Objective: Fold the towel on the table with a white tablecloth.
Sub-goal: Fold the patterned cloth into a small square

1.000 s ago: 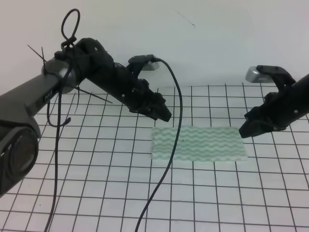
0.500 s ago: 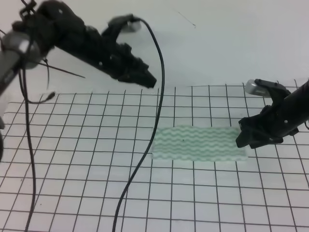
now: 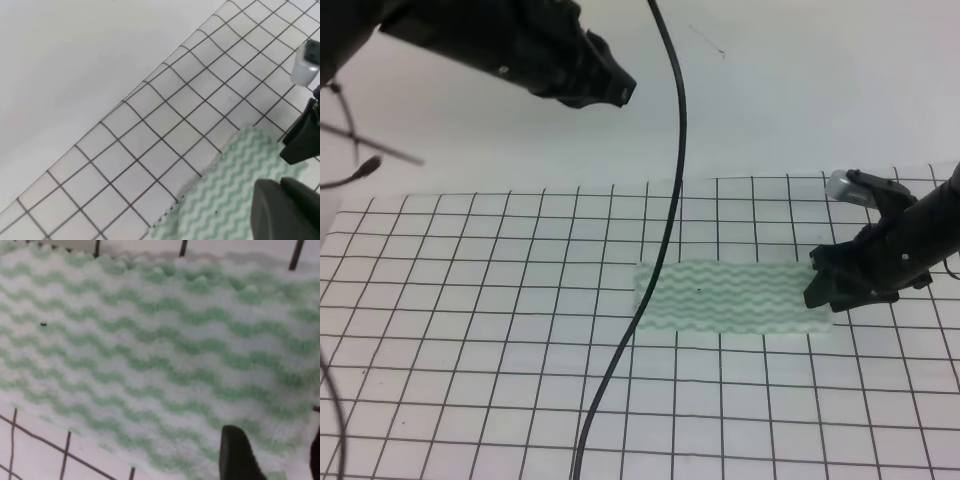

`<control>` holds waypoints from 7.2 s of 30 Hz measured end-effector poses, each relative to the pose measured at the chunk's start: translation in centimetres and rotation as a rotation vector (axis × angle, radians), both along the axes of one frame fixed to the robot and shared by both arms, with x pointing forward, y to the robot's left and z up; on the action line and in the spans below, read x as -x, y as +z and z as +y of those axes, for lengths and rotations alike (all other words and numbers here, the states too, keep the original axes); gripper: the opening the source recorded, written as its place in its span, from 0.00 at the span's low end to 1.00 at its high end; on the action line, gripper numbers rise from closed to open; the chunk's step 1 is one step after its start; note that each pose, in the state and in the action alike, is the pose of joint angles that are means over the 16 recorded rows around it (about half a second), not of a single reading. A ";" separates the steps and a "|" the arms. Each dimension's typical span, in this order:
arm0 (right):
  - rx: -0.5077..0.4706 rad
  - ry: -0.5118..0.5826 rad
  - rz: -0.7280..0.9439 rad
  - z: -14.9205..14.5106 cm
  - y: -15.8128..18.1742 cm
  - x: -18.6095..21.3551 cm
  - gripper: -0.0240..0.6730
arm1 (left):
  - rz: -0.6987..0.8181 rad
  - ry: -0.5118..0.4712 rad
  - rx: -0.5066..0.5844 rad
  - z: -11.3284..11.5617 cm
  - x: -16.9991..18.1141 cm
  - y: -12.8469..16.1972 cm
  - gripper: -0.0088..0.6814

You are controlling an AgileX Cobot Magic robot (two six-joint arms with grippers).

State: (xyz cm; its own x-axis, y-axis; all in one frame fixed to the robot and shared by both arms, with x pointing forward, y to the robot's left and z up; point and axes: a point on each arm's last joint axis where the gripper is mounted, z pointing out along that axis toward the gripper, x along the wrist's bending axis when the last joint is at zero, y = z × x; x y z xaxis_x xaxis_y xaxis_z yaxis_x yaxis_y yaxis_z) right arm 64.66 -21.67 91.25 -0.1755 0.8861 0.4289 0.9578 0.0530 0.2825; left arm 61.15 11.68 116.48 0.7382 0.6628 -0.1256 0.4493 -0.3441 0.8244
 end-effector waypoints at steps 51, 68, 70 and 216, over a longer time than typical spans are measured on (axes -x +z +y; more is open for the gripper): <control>-0.096 0.079 -0.081 3.5 2.5 0.6 0.03 | 0.107 0.175 -0.090 2.0 2.7 -12.1 0.48; -0.189 0.127 -0.199 9.4 2.8 1.0 0.03 | 0.096 0.193 -0.115 3.0 2.2 -12.1 0.49; -0.199 0.137 -0.202 10.0 2.8 1.0 0.03 | 0.099 0.203 -0.116 3.3 2.1 -12.1 0.49; 0.320 0.022 -1.136 -6.0 13.6 33.2 0.03 | -0.378 0.213 0.070 13.3 29.7 -7.4 0.01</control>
